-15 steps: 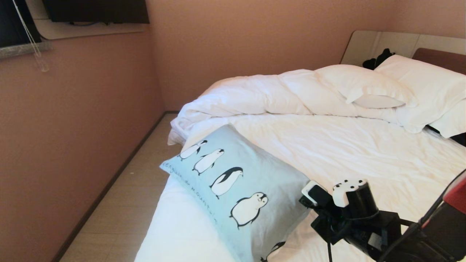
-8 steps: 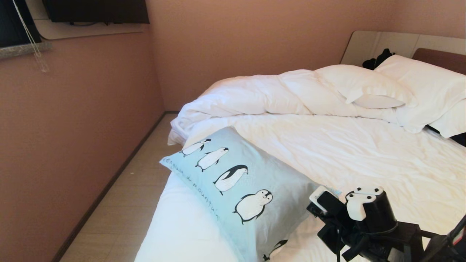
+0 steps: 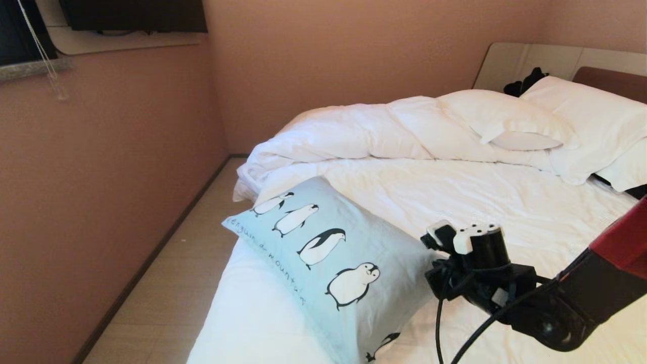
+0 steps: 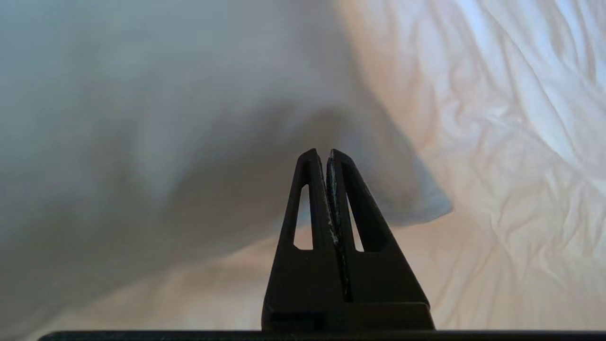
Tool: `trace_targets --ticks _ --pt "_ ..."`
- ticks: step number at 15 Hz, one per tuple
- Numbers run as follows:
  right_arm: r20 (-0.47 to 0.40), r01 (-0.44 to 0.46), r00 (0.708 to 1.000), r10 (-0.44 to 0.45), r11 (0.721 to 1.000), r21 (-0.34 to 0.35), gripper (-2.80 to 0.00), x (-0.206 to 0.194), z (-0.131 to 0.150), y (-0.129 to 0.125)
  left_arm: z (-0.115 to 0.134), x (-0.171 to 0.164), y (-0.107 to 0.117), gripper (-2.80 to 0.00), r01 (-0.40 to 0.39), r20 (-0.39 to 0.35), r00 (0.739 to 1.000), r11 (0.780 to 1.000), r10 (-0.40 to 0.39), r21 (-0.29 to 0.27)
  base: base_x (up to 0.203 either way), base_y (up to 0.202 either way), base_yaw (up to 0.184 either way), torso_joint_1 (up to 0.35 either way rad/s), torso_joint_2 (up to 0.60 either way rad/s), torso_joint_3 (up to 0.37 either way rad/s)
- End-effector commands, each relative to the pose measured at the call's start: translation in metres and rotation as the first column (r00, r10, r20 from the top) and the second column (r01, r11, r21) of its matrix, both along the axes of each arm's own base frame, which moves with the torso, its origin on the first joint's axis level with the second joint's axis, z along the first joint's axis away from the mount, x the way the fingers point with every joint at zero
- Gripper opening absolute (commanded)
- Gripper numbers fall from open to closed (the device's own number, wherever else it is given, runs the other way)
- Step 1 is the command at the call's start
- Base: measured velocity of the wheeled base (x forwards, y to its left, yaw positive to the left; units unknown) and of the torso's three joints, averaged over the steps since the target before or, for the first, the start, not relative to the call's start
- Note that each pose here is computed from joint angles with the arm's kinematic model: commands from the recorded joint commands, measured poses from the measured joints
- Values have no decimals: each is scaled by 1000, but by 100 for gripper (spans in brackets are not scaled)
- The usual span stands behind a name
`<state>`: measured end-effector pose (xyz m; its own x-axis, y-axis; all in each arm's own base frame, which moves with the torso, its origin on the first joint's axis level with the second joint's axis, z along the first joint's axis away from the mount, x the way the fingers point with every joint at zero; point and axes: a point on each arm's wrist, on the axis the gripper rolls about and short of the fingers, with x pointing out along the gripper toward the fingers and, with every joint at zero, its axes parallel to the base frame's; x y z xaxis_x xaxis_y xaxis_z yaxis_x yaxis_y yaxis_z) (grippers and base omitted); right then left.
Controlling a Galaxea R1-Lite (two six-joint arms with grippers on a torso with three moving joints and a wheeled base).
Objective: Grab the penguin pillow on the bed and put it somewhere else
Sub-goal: Pick up the pillow
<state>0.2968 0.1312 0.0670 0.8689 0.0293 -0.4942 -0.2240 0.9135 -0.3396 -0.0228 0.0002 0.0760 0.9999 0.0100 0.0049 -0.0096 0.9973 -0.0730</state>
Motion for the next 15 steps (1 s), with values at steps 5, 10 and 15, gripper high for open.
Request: trace_targets --ticks 5,10,15 --pt "-96 95 990 -100 994 -56 -280 -4 -8 -36 -1 0 0 -280 -1 -2 1000 1000 1 -1 0 0 0 0 0 0" --pt "-87 -65 995 41 952 -300 -280 -9 1 -39 -1 0 0 -280 -1 -2 1000 1000 1 -1 0 0 0 0 0 0" --pt "-94 -177 984 150 860 -479 0 7 5 -33 -1 0 0 -280 1 -2 1000 1000 -1 -1 0 0 0 0 0 0"
